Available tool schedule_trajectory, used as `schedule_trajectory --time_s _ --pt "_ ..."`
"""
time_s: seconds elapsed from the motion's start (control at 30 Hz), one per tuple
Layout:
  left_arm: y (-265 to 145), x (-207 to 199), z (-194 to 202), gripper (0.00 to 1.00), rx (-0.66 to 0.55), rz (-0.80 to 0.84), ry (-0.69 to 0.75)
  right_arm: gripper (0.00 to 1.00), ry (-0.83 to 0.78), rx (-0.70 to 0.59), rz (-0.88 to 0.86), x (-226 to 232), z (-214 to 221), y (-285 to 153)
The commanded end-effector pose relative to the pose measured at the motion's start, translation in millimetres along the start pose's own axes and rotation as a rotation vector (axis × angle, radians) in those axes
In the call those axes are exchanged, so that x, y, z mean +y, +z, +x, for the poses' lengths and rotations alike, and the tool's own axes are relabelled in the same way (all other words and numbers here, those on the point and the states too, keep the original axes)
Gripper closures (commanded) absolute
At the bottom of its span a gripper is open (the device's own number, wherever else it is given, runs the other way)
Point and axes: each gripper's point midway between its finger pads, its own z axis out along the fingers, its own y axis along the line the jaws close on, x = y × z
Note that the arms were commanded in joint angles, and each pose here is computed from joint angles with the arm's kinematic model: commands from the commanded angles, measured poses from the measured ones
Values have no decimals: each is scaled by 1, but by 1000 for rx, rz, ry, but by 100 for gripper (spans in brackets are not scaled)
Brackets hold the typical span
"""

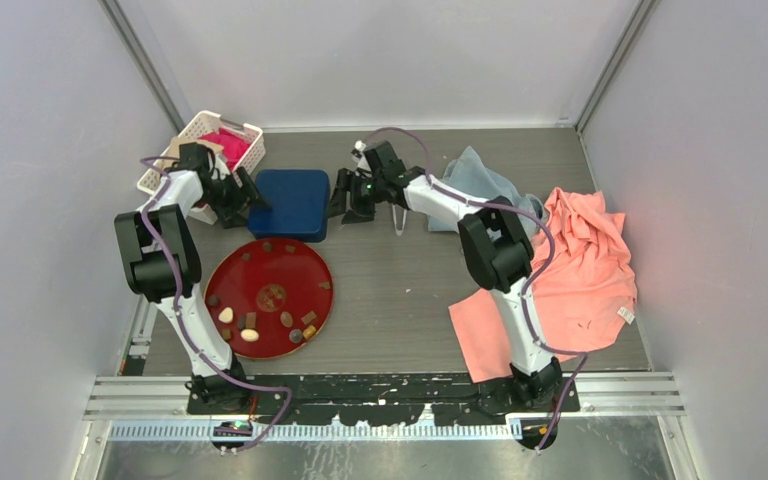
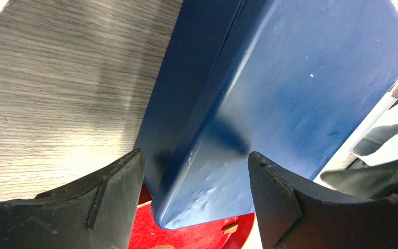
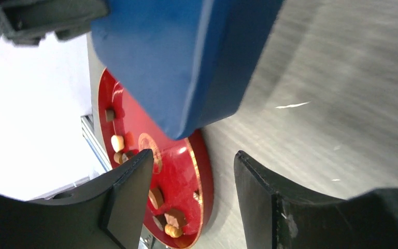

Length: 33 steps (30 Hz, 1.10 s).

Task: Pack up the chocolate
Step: Close the box lid on the packing box.

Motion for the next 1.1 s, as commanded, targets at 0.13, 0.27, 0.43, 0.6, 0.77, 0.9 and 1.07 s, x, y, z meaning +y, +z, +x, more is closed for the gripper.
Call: schedule_trajectory --time_s 0.13,0.27,0.43,0.6,0.77,0.9,1.07 --pt "-4 -12 -12 27 -26 35 14 35 -231 -54 -140 100 23 0" --pt "-4 -13 -13 27 -29 41 16 34 -224 -26 -163 118 38 15" --pt "-3 -14 -13 27 -25 47 9 34 -265 -47 -97 115 47 38" --pt "-3 -14 -12 27 -26 48 9 34 -286 -97 -23 104 33 53" --pt "-3 -13 -12 27 -24 45 10 33 -307 -95 30 92 29 64" --pt "-4 -14 -13 27 -27 47 11 33 -317 -109 60 84 25 67" --pt "-4 -16 -12 27 -26 55 10 33 -352 -163 101 83 10 67"
